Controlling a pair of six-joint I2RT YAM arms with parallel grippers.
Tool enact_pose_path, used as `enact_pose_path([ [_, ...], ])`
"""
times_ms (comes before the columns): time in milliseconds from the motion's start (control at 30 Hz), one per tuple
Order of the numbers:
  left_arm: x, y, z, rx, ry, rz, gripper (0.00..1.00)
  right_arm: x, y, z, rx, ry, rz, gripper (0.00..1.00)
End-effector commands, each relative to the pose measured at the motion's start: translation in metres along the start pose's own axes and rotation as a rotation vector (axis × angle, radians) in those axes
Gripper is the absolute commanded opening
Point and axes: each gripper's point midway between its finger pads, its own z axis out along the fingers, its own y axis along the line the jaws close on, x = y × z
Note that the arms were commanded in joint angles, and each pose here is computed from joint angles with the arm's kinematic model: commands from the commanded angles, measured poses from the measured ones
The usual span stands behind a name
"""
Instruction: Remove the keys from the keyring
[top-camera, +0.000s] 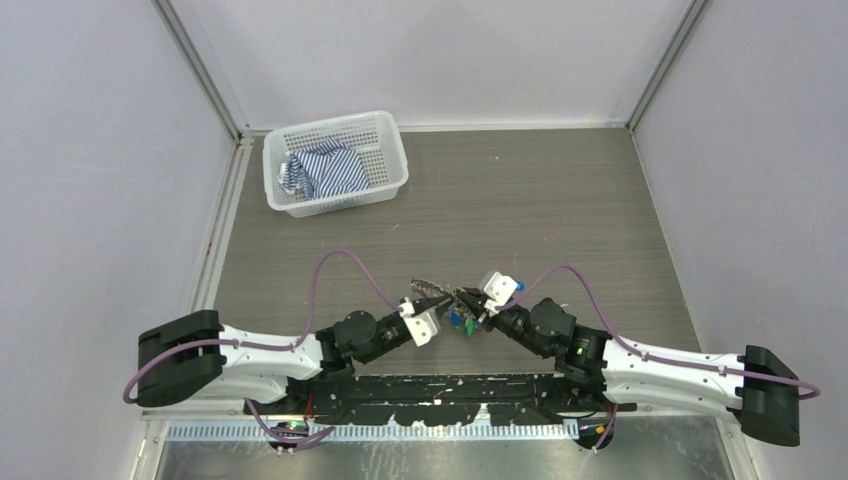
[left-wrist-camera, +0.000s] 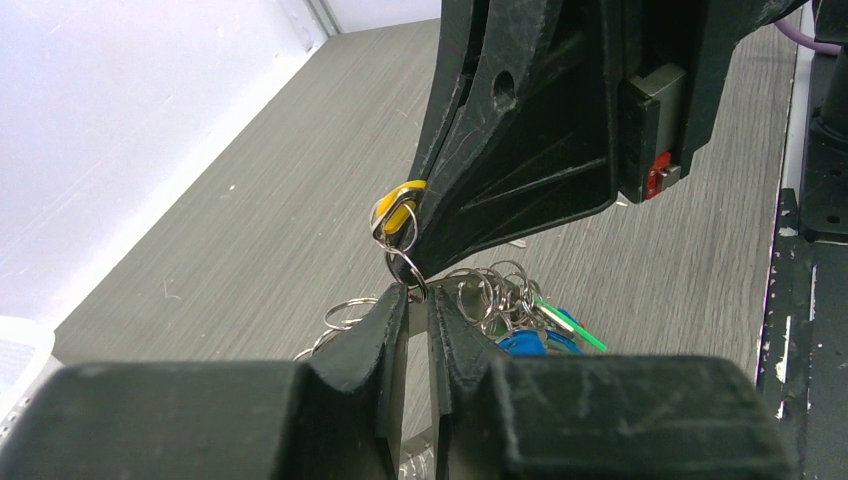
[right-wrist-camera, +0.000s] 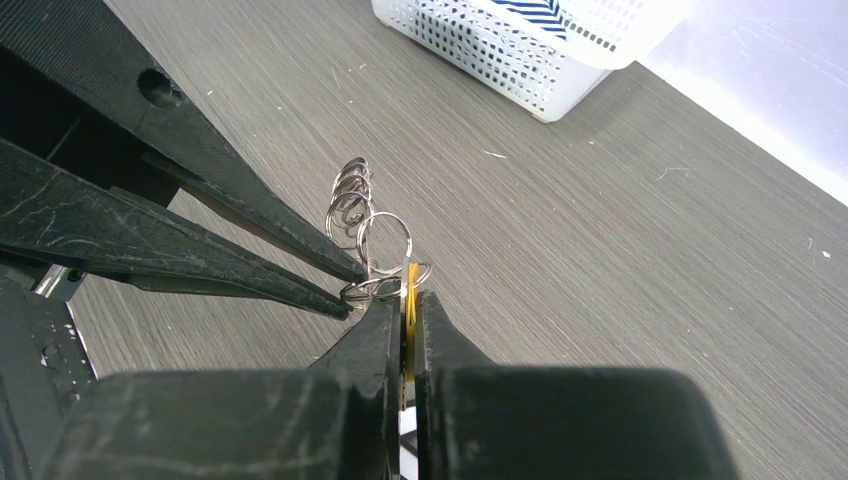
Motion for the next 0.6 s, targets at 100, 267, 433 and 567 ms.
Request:
enact_pose_path([
  [100, -0.027, 0.009, 0.011, -0.036, -0.089, -0.032, 0.13, -0.048, -0.003, 0.004, 0.013, -0.138, 0.057, 0.01],
  [267, -0.026, 0.015, 0.012, -0.068, -0.083, -0.029, 0.09, -0.048, -0.002, 0.004, 0.008, -0.137, 0.060, 0.01],
  [433, -0.030, 0.022, 0.011, -0.094, -0.063, -0.033, 0.04, -0.044, -0.001, 0.004, 0.003, -0.120, 0.057, 0.01],
  [567, -0.032, 0.025, 0.009, -0.091, -0.023, -0.052, 0.00, -0.036, -0.002, 0.006, 0.016, -0.080, 0.048, 0.01],
])
